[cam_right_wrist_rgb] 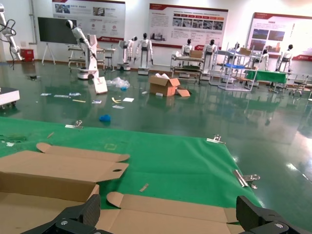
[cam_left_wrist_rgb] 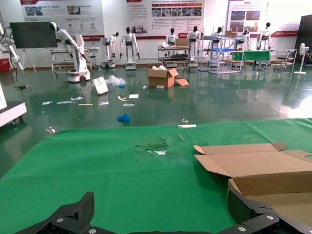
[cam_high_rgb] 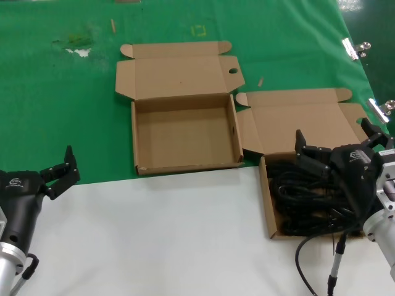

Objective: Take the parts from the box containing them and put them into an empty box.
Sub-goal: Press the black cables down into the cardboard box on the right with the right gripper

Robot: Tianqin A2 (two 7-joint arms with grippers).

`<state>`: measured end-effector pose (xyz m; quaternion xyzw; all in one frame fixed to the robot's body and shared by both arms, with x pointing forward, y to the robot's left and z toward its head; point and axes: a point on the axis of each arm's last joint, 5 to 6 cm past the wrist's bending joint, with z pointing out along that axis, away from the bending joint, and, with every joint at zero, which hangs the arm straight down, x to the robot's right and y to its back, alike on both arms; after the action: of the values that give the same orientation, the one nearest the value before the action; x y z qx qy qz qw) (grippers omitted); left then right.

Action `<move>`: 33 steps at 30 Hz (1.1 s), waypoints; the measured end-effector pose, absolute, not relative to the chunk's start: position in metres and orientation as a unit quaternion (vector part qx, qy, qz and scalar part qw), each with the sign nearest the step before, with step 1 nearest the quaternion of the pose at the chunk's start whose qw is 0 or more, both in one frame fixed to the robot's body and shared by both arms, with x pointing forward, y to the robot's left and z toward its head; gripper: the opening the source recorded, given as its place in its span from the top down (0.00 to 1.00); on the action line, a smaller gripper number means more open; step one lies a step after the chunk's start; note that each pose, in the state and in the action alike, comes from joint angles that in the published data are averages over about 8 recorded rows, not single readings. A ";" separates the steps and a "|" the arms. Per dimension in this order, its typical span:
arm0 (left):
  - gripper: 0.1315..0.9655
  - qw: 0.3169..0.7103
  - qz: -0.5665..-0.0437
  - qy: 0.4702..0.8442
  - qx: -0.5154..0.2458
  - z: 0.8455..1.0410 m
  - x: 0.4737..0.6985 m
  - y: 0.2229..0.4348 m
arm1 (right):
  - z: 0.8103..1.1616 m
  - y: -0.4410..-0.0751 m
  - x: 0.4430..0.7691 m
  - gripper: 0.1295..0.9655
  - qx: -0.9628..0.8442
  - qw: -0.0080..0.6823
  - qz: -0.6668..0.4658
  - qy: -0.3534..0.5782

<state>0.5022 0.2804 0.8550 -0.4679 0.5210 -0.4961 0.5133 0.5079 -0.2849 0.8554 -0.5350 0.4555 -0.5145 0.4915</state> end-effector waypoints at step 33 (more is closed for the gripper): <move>0.00 0.513 -0.496 0.521 -0.468 0.855 0.502 0.280 | 0.855 -0.285 0.508 0.00 -0.535 0.492 -0.514 0.456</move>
<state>0.5022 0.2804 0.8550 -0.4679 0.5210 -0.4961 0.5133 0.5079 -0.2849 0.8554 -0.5350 0.4555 -0.5145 0.4915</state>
